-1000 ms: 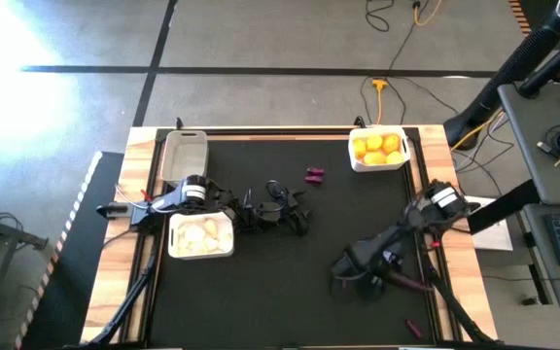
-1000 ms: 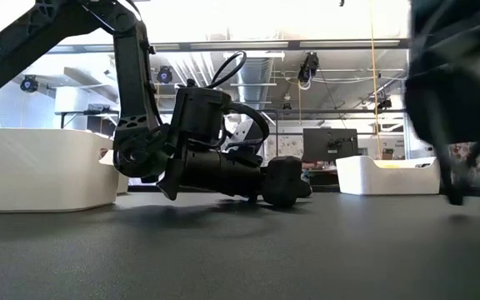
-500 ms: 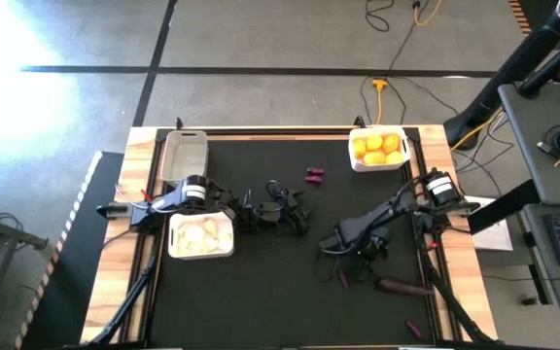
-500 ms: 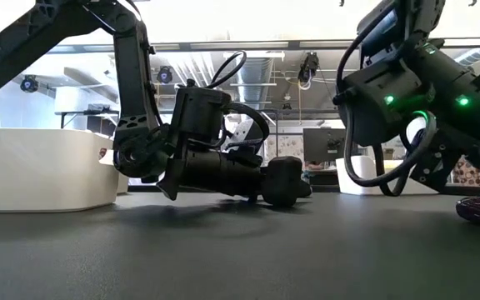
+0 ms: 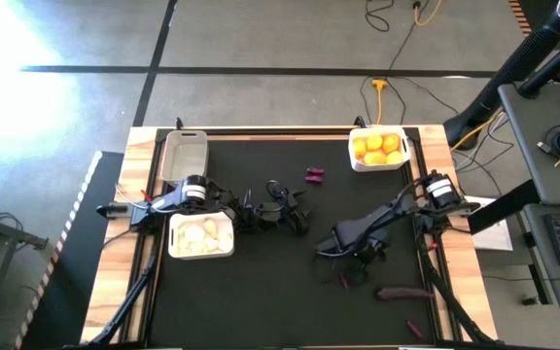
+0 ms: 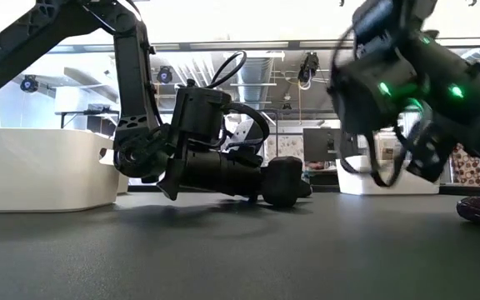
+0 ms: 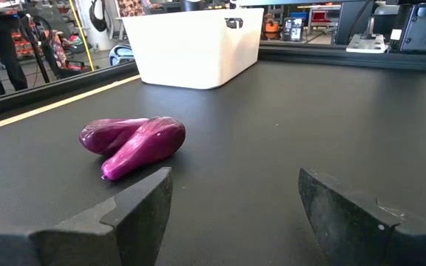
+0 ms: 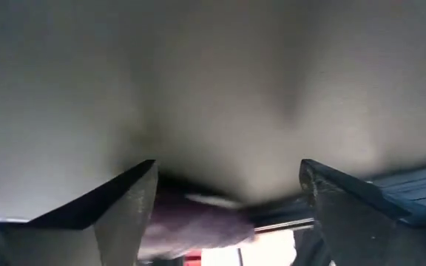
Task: Sort produce into baskets
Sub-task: Move the violet eggplant to the top center of the table
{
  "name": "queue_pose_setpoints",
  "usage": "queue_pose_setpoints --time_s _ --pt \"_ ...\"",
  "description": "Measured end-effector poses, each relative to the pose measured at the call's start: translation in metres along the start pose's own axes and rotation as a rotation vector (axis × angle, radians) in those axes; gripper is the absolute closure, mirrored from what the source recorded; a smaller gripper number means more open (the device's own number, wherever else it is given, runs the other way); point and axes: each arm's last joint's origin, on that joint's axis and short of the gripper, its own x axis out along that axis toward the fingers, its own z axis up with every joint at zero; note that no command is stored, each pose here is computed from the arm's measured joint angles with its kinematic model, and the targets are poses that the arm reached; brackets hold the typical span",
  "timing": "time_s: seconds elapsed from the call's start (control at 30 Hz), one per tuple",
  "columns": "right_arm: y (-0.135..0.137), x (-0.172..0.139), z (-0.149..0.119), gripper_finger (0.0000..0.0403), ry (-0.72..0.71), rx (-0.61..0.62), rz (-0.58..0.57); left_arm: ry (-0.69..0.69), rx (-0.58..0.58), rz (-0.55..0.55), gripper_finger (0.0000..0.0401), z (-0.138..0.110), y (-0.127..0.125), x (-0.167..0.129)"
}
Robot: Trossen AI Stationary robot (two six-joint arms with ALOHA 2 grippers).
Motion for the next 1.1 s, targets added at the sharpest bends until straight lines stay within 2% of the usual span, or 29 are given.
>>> queue_pose_setpoints --time_s 0.17,0.27,0.47,0.57,0.8,0.93,1.1 --pt "0.033 -0.022 -0.016 0.0046 -0.069 -0.078 0.057 0.000 0.001 0.000 0.0125 0.000 0.000 0.000" --pt "0.048 -0.025 -0.035 0.0042 -0.098 -0.122 0.008 0.000 0.001 0.000 0.0125 0.000 0.000 0.000" --pt "0.064 -0.004 -0.076 0.0042 -0.047 -0.118 -0.090 0.000 -0.003 0.000 0.0125 0.000 0.000 0.000" --pt "0.065 0.012 -0.087 0.0042 -0.034 -0.111 -0.139 0.000 -0.005 0.000 0.0125 0.000 0.000 0.000" --pt "0.053 0.035 -0.085 0.0042 -0.019 -0.045 -0.210 0.001 -0.008 0.000 0.0125 0.000 0.000 0.000" --pt "0.051 0.045 -0.077 0.0054 -0.035 -0.104 -0.170 0.001 -0.008 0.000 0.0125 0.000 0.000 0.000" --pt "0.050 0.055 -0.069 0.0094 -0.054 -0.147 -0.128 0.001 -0.008 0.000 0.0125 0.000 0.000 0.000"
